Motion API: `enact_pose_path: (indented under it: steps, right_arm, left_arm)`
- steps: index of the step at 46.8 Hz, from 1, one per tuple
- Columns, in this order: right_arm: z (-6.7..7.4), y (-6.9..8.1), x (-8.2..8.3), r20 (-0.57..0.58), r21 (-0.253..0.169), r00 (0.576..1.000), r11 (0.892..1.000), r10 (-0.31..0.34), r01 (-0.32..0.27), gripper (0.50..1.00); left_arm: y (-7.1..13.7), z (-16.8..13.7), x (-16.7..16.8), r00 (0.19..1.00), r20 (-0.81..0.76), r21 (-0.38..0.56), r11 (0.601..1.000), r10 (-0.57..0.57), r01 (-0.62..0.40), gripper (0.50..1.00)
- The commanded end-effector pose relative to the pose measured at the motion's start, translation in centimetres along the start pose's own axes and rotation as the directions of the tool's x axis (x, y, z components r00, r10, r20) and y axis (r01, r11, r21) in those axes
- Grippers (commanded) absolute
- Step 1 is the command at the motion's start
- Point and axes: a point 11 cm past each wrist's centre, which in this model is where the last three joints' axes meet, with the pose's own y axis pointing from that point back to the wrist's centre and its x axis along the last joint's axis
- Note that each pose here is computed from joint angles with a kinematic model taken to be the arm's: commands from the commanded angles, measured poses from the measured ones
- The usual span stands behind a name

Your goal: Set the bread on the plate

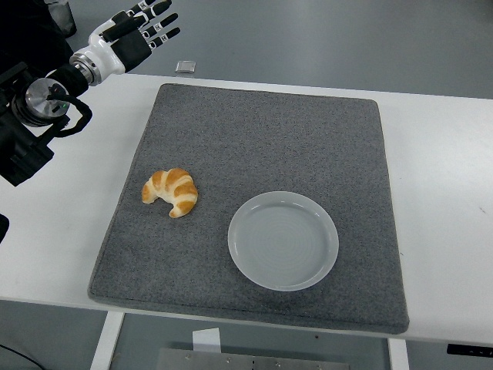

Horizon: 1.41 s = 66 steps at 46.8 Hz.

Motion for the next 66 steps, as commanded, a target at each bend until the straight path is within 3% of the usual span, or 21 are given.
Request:
enact_pose_path:
  steps: [1,22,29,42,51,57,66]
  right_arm:
    - [0.0,0.0,0.0,0.0,0.0,1.0,1.0,0.0,0.0,0.954]
    - [0.0,0.0,0.0,0.0,0.0,1.0,1.0,0.0,0.0,0.952]
    - [0.0,0.0,0.0,0.0,0.0,1.0,1.0,0.0,0.0,0.952]
    - [0.0,0.0,0.0,0.0,0.0,1.0,1.0,0.0,0.0,0.952]
    - [0.0,0.0,0.0,0.0,0.0,1.0,1.0,0.0,0.0,0.952]
    - [0.0,0.0,0.0,0.0,0.0,1.0,1.0,0.0,0.0,0.952]
    - [0.0,0.0,0.0,0.0,0.0,1.0,1.0,0.0,0.0,0.952]
  left_arm:
    - [0.0,-0.1,0.1,1.0,-0.001,0.001,1.0,0.001,-0.001,0.999]
    - [-0.1,0.0,-0.2,1.0,0.019,-0.006,1.0,-0.007,0.007,0.999]
    - [0.5,-0.3,-1.1,0.974,0.2,0.066,0.993,-0.105,0.094,0.999]
    - [2.2,1.1,-2.9,0.84,0.494,0.174,0.972,-0.224,0.157,0.996]
    - [3.5,1.1,-2.8,0.66,0.694,0.29,0.951,-0.288,0.11,0.999]
    - [4.2,1.3,-2.7,0.551,0.772,0.324,0.942,-0.316,0.086,0.999]
    - [5.6,-0.5,-3.7,0.421,0.809,0.378,0.911,-0.411,0.163,0.999]
